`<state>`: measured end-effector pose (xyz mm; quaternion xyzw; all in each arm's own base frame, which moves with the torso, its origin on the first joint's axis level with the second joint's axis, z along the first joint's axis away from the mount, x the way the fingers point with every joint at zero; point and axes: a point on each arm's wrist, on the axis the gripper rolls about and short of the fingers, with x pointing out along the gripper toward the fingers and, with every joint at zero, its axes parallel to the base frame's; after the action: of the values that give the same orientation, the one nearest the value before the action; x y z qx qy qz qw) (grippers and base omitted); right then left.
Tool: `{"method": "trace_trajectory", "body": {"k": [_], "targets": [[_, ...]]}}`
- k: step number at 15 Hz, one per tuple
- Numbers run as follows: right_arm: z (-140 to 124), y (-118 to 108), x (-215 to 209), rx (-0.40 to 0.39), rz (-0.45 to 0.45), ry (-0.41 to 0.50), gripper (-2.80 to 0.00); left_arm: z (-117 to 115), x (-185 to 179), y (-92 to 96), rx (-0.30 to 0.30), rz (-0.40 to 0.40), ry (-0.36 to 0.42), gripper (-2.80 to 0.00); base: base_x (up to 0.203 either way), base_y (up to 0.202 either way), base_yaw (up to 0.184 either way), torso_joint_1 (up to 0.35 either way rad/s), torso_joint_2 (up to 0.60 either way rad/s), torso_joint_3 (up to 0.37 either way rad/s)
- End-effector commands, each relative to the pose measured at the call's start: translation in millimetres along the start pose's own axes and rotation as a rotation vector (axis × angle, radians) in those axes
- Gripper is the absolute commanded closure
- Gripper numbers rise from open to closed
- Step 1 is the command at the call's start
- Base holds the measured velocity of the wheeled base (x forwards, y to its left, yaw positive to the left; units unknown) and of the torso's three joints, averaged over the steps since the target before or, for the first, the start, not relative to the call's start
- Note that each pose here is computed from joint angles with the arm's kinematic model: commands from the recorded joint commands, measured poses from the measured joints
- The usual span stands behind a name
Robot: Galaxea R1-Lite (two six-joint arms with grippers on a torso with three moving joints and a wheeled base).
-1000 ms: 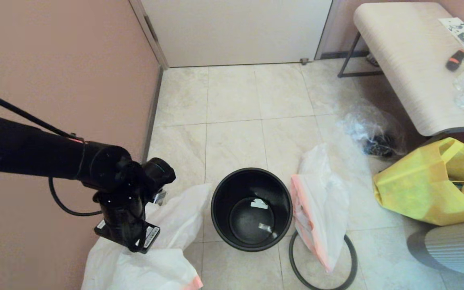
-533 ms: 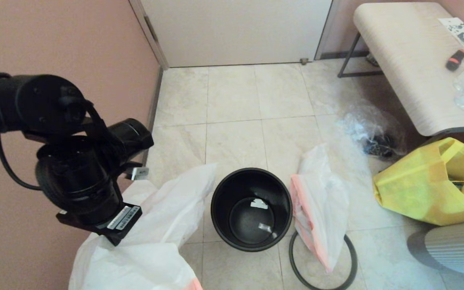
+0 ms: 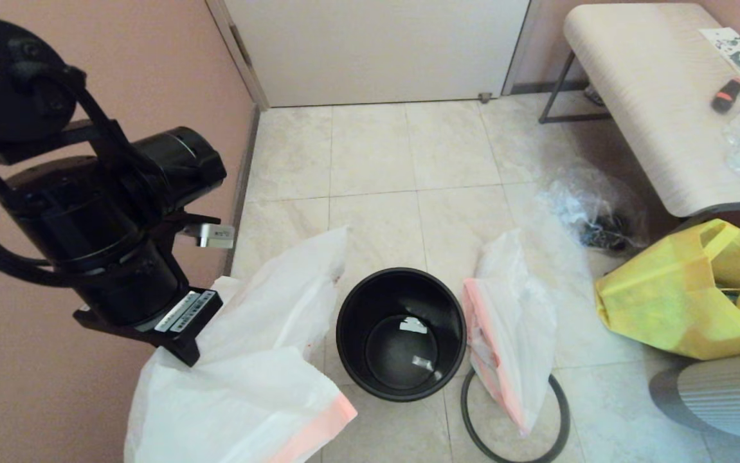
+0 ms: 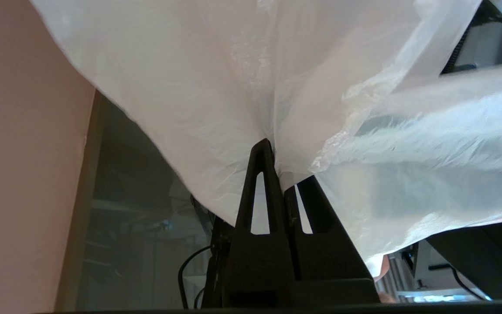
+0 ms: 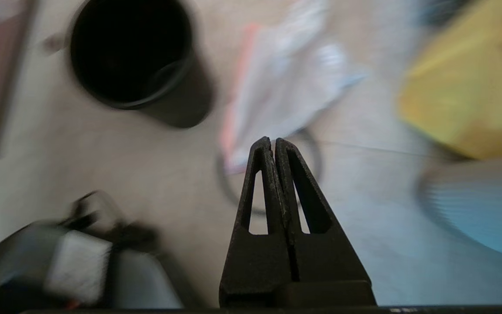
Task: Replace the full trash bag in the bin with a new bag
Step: Put the new garbage bag on the trash can
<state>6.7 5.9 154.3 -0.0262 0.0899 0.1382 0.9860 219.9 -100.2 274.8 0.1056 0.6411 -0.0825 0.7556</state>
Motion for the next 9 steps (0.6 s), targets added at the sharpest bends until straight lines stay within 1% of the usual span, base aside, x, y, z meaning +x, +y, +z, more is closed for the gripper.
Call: {"method": "trace_trajectory", "body": {"k": [1, 2, 4, 5, 7, 8, 9], "targets": [[27, -12, 47, 0.045, 0.092, 0.179, 0.00, 7, -7, -4.8, 0.015, -0.005, -0.009, 0.00, 0.000, 0.000, 0.000, 0.000, 0.00, 0.000], [37, -15, 68, 0.051, 0.132, 0.214, 0.00, 11, -11, -6.9, 0.020, -0.009, -0.027, 0.00, 0.000, 0.000, 0.000, 0.000, 0.00, 0.000], [49, -15, 106, 0.051, 0.224, 0.264, 0.00, 13, -9, -11.0, 0.037, -0.006, -0.017, 0.00, 0.000, 0.000, 0.000, 0.000, 0.00, 0.000], [55, -8, 123, 0.052, 0.293, 0.277, 0.00, 13, -9, -12.2, 0.042, -0.007, -0.017, 0.00, 0.000, 0.000, 0.000, 0.000, 0.00, 0.000], [67, 14, 148, 0.065, 0.431, 0.291, 0.00, 11, -12, -13.3, 0.046, -0.013, -0.024, 0.00, 0.000, 0.000, 0.000, 0.000, 0.00, 0.000], [67, 26, 161, 0.071, 0.483, 0.314, 0.00, 9, -13, -12.9, 0.045, -0.018, -0.029, 0.00, 0.000, 0.000, 0.000, 0.000, 0.00, 0.000], [64, 36, 175, 0.072, 0.516, 0.341, 0.00, 7, -16, -12.2, 0.043, -0.030, -0.035, 0.00, 0.000, 0.000, 0.000, 0.000, 0.00, 0.000]]}}
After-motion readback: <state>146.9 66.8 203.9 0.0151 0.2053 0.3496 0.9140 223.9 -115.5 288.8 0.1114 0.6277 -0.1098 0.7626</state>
